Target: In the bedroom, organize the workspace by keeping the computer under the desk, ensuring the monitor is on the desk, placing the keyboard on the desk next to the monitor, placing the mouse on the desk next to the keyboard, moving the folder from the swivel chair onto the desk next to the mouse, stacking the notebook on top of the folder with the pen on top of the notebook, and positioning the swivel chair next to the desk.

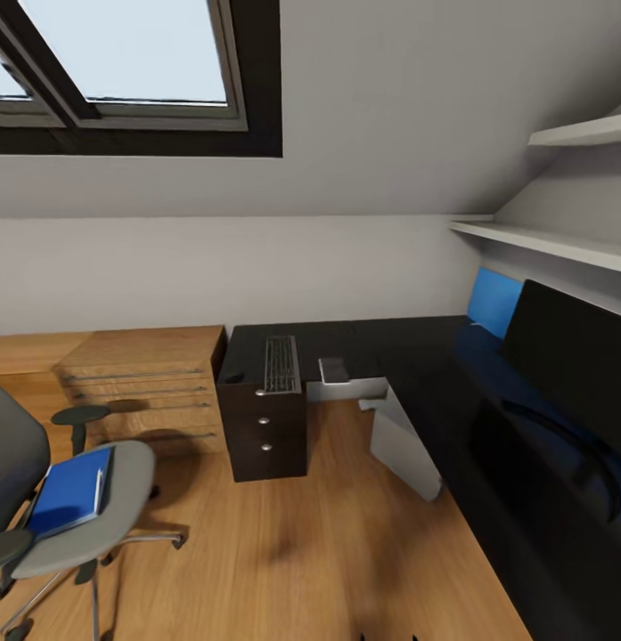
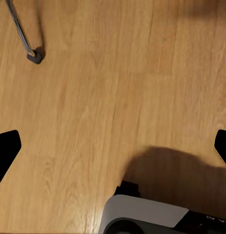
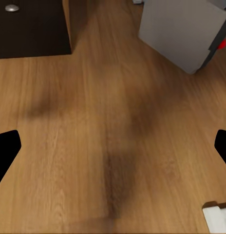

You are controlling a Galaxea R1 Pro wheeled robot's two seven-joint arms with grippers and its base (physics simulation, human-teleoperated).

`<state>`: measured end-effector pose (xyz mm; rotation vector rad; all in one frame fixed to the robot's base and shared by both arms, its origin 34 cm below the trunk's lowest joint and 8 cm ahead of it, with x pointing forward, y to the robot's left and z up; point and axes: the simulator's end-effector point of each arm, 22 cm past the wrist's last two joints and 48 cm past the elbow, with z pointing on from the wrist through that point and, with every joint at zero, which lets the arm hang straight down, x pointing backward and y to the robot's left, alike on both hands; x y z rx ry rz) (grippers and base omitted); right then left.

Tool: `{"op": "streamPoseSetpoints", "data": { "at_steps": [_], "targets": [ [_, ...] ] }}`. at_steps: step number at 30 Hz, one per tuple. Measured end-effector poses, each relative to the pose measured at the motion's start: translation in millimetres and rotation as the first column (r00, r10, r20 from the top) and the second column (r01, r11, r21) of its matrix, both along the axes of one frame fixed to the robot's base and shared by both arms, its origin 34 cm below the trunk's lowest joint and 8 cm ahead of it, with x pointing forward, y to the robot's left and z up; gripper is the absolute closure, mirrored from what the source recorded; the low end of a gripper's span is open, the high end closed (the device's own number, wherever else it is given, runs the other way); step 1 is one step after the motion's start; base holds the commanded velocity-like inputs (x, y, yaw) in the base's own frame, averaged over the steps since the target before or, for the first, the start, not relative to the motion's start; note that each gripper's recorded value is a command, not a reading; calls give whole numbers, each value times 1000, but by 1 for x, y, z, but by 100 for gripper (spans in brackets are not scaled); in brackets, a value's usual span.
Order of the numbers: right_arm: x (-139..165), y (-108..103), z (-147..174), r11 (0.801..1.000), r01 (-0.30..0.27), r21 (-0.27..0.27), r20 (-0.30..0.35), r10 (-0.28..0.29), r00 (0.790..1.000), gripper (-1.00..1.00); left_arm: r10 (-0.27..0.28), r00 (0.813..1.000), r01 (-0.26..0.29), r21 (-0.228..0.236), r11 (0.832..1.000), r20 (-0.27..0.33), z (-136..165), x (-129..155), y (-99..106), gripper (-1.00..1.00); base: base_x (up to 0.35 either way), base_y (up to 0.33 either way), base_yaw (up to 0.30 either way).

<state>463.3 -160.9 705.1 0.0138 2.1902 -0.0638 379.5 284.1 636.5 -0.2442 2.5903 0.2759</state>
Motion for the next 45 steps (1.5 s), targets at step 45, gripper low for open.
{"op": "streamPoseSetpoints", "data": {
  "at_steps": [45],
  "targets": [
    [2,0,1,1000,4,2,4,-4,1000,-100,-11,1000,11,-5,1000,0,0,0,-6,-100,285,90,64]
  ]
}}
